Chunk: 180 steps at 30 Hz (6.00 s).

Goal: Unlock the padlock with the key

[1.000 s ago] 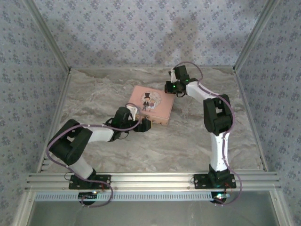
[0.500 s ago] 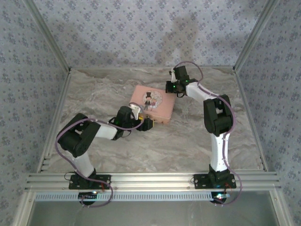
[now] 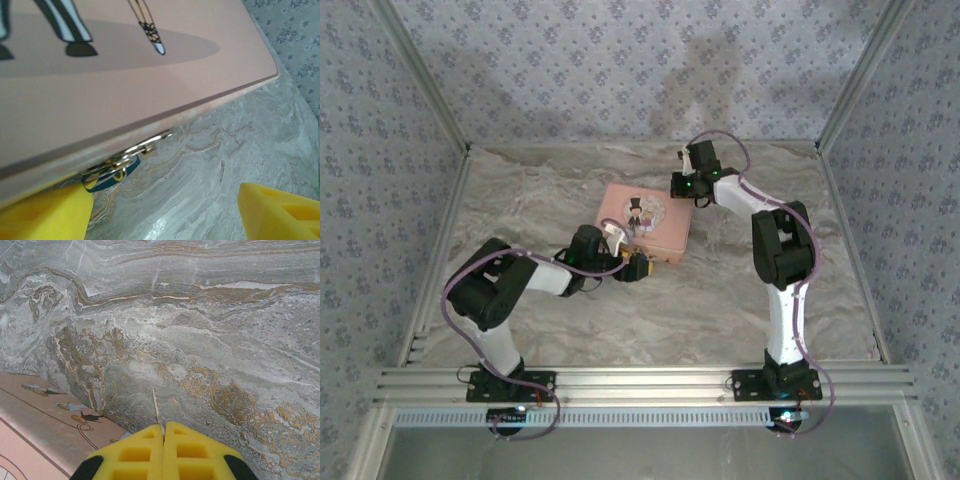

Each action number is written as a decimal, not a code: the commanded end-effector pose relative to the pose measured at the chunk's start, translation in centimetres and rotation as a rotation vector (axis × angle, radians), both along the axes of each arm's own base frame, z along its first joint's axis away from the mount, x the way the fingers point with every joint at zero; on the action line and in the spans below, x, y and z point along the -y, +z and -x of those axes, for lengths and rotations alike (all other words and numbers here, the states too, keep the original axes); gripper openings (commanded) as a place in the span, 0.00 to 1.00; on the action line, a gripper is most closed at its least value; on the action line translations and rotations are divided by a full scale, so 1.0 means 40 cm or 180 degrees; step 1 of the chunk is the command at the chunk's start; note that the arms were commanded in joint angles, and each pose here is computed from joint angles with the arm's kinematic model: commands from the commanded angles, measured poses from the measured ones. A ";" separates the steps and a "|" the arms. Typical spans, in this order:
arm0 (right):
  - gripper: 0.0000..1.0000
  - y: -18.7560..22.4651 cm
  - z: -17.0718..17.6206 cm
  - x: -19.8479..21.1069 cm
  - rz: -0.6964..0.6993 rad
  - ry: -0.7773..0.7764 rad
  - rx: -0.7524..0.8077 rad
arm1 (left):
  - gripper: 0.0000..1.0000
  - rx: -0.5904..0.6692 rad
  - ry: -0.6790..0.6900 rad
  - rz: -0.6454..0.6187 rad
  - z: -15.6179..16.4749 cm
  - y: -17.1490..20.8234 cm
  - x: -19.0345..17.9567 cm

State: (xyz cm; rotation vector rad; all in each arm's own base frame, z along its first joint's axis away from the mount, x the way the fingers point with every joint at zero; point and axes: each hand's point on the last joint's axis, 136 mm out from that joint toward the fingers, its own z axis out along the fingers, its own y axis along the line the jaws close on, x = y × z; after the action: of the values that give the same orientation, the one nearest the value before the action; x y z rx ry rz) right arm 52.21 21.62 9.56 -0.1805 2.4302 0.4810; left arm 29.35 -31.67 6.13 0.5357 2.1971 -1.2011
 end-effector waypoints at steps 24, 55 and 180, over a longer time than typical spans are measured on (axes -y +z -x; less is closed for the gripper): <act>0.00 -0.062 0.102 -0.070 0.0059 0.0308 -0.0305 | 0.73 0.0786 -0.0165 0.0437 0.020 0.153 0.085; 0.00 -0.058 0.121 -0.082 0.0043 0.0338 -0.0271 | 0.87 0.0492 0.1404 -0.0026 -0.110 0.042 -0.106; 0.00 -0.005 0.468 0.205 0.0517 -0.1124 -0.0657 | 0.60 -0.0194 0.0318 0.0632 -0.111 0.038 -0.106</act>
State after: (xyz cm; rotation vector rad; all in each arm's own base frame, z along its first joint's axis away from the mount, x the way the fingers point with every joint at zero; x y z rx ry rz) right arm 34.95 12.33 10.45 0.2164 2.5911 0.1042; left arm 33.48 -26.66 7.25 0.2495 2.1266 -1.3751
